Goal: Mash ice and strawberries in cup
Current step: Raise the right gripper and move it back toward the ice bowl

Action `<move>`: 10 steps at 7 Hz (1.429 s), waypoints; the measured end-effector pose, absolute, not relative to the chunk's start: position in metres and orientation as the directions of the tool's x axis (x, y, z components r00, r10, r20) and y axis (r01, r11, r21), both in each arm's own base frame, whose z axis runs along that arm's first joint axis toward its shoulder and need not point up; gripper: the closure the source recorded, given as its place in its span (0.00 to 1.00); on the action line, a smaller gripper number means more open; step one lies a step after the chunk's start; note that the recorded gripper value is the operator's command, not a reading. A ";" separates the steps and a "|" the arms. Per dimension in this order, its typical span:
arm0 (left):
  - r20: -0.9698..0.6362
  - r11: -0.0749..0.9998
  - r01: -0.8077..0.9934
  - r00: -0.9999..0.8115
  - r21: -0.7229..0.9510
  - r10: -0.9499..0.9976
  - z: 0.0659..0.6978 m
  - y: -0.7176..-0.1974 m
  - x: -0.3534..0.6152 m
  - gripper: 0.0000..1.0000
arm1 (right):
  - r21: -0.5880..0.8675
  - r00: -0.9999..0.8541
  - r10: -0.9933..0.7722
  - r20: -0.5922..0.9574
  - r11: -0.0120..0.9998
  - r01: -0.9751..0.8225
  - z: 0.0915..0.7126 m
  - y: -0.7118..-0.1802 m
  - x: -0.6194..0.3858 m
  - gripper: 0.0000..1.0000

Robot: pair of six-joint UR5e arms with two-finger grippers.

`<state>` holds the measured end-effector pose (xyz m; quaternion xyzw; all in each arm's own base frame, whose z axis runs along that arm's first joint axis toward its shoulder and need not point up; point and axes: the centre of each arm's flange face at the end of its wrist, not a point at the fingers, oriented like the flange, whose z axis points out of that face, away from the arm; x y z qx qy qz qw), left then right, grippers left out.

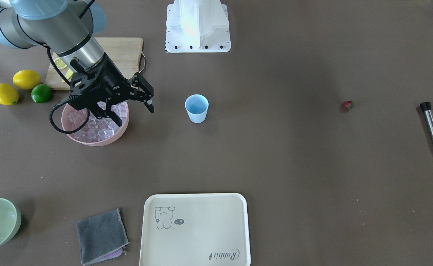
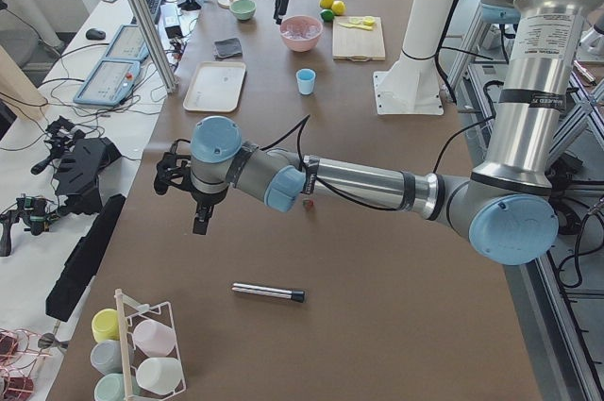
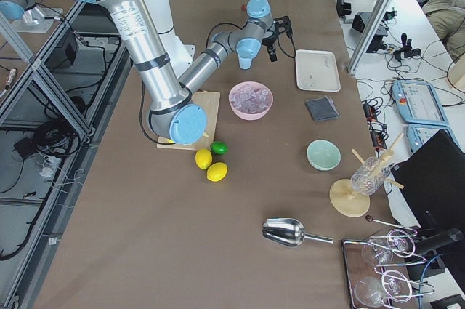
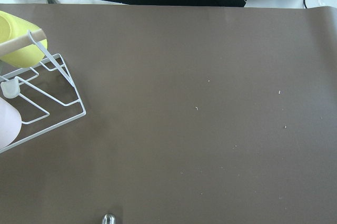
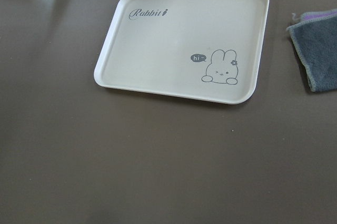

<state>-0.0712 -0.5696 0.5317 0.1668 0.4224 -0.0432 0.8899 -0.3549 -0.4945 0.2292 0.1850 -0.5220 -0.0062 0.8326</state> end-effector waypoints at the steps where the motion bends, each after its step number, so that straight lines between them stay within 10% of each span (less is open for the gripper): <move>1: -0.753 0.936 0.221 0.655 0.276 0.067 0.529 -0.572 -0.071 0.02 | 0.302 0.474 -0.180 0.862 0.933 -0.196 0.245 -0.495 -0.347 0.14; 2: -0.741 0.932 0.223 0.668 0.287 0.069 0.527 -0.575 -0.071 0.02 | 0.287 0.487 -0.161 0.858 0.937 -0.196 0.258 -0.498 -0.338 0.00; 10: -0.727 0.916 0.206 0.676 0.343 0.120 0.506 -0.577 -0.060 0.02 | 0.328 0.617 -0.149 0.772 0.926 -0.187 0.337 -0.488 -0.322 0.02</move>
